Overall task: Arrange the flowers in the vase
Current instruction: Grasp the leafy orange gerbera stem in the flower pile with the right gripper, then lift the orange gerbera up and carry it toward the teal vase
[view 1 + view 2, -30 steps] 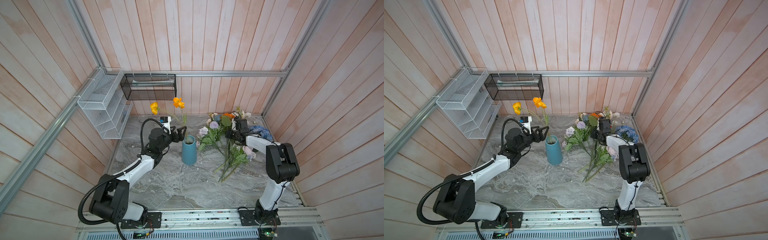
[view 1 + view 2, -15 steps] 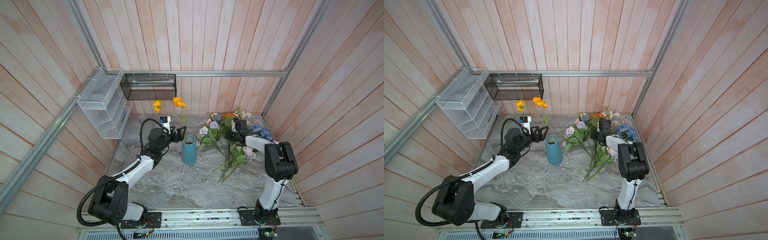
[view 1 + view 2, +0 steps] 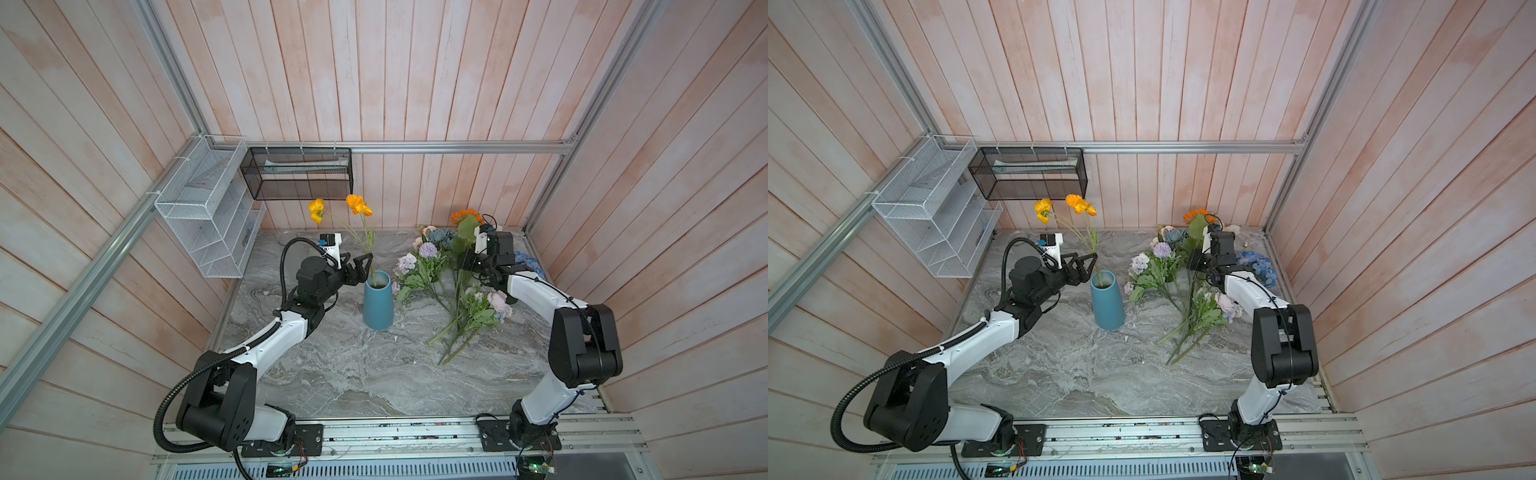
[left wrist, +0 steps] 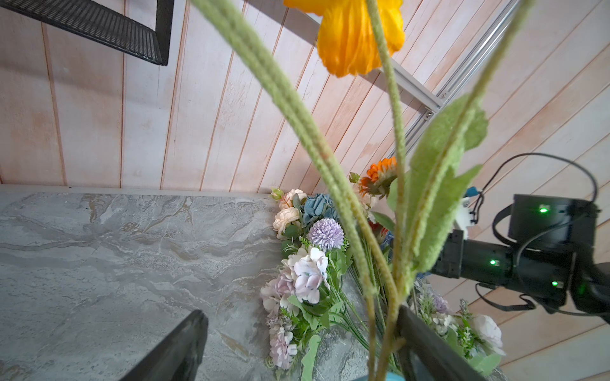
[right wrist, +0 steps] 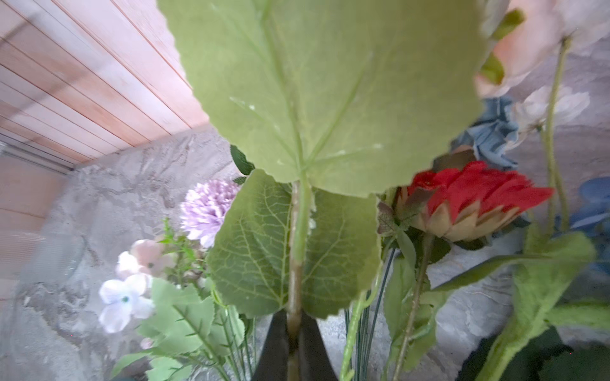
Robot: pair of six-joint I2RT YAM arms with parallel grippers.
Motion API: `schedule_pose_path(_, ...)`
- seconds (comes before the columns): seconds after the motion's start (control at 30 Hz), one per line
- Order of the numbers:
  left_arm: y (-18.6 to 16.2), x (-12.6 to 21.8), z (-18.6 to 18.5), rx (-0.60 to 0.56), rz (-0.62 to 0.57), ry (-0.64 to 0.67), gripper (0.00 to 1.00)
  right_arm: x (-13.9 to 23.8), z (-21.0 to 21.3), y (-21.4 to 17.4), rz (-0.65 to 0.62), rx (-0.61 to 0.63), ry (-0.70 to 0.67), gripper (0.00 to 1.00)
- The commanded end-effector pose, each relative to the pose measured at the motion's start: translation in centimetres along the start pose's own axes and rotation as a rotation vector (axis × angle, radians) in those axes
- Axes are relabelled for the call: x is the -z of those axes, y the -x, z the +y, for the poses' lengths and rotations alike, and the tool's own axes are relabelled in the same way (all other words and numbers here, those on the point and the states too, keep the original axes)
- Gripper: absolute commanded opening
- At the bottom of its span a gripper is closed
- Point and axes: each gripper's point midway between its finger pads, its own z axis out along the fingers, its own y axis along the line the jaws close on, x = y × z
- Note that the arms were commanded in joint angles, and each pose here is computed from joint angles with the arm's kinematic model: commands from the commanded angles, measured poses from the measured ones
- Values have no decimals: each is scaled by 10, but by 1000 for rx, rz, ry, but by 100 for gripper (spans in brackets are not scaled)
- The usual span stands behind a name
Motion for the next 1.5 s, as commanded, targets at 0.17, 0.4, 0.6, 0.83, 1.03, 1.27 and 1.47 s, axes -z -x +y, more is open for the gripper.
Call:
schedule_pose_path(0.17, 4, 8, -6, -7, -16, -12, 91, 59, 57, 45, -135, 3, 216, 0)
schedule_pose_path(0.4, 5, 11, -11, -14, -15, -34, 92, 124, 128, 93, -267, 11, 504, 0)
schedule_pose_path(0.6, 3, 14, -12, -10, -11, -37, 94, 178, 192, 129, -429, 82, 678, 0)
schedule_pose_path(0.83, 2, 25, -12, 5, -16, -26, 96, 228, 263, 151, -635, 194, 830, 0)
schedule_pose_path(1.03, -1, 38, -7, 32, -22, -16, 98, 249, 306, 163, -716, 248, 951, 0)
schedule_pose_path(1.27, -5, 59, 14, 90, -42, 25, 100, 250, 345, 164, -753, 301, 1030, 0)
schedule_pose_path(1.47, -14, 69, 26, 118, -41, 55, 100, 240, 372, 149, -781, 354, 1086, 0)
